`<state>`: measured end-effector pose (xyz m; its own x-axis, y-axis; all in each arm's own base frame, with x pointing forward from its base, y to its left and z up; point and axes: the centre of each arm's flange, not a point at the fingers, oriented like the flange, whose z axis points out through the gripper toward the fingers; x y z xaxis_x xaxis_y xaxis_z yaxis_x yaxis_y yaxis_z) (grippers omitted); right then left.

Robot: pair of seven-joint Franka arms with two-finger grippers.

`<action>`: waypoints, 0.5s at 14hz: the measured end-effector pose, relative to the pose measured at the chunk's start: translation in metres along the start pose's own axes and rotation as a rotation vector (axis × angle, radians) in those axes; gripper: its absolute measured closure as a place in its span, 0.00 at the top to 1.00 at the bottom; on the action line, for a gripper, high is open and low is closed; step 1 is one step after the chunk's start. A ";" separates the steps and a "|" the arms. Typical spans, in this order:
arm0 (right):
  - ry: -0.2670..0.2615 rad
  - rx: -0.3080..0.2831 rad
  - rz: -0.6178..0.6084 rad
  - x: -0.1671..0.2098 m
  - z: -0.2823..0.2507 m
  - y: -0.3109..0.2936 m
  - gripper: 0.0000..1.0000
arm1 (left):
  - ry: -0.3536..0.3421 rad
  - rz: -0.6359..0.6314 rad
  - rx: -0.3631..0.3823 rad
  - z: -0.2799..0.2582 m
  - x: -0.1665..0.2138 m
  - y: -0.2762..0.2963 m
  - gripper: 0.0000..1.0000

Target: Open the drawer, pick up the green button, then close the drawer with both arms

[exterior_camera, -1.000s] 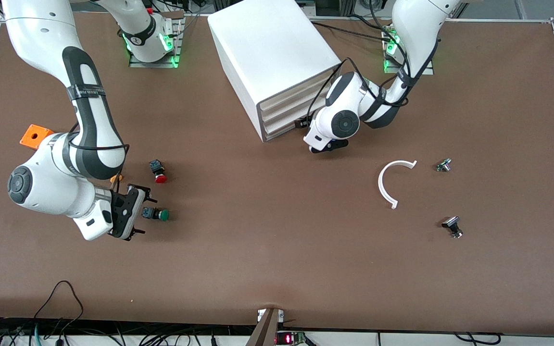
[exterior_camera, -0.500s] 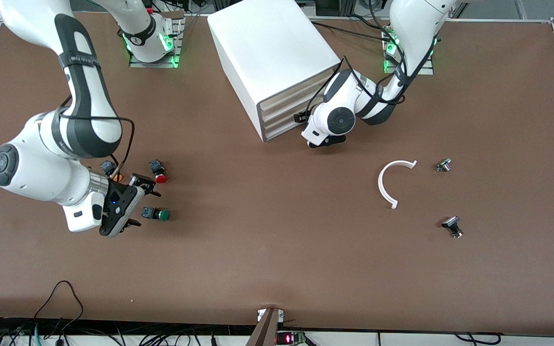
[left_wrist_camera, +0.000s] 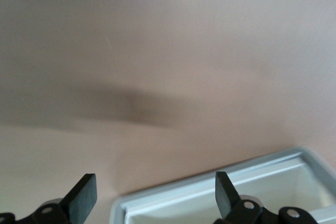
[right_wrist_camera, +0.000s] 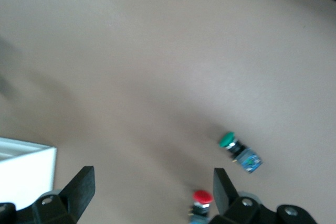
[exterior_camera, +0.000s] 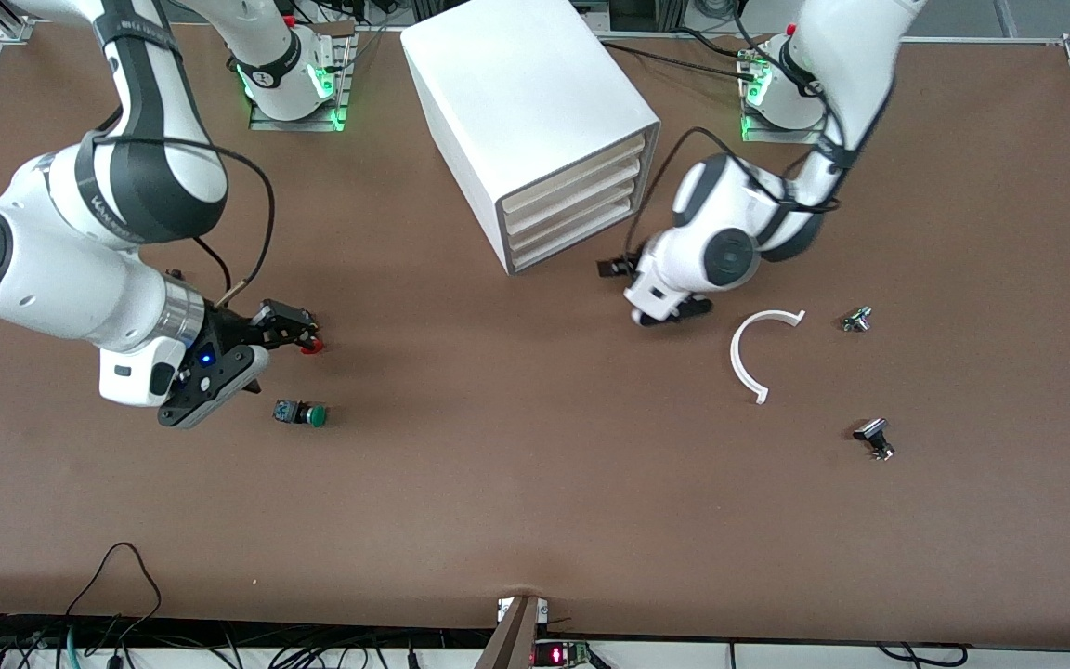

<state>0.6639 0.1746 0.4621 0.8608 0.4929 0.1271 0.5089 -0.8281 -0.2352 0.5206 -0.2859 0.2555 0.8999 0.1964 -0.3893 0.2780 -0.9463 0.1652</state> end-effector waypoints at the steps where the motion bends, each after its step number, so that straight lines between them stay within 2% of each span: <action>1: -0.023 0.012 0.069 -0.002 -0.003 -0.011 1.00 | 0.036 0.017 -0.027 -0.026 0.014 -0.015 1.00; 2: -0.054 0.003 0.142 -0.005 -0.006 -0.019 1.00 | 0.072 0.031 -0.051 -0.052 0.027 -0.034 1.00; 5: -0.143 -0.160 0.267 -0.016 -0.019 -0.036 1.00 | 0.171 0.130 -0.084 -0.113 0.056 -0.092 1.00; 7: -0.217 -0.246 0.359 -0.034 -0.035 -0.034 1.00 | 0.231 0.212 -0.059 -0.149 0.060 -0.119 1.00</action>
<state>0.6176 0.1765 0.4994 0.9737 0.1870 -0.1305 0.1900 -0.9817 0.0108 0.5919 -0.1228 0.3478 0.9905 0.0560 -0.1259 0.0891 -0.9572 0.2752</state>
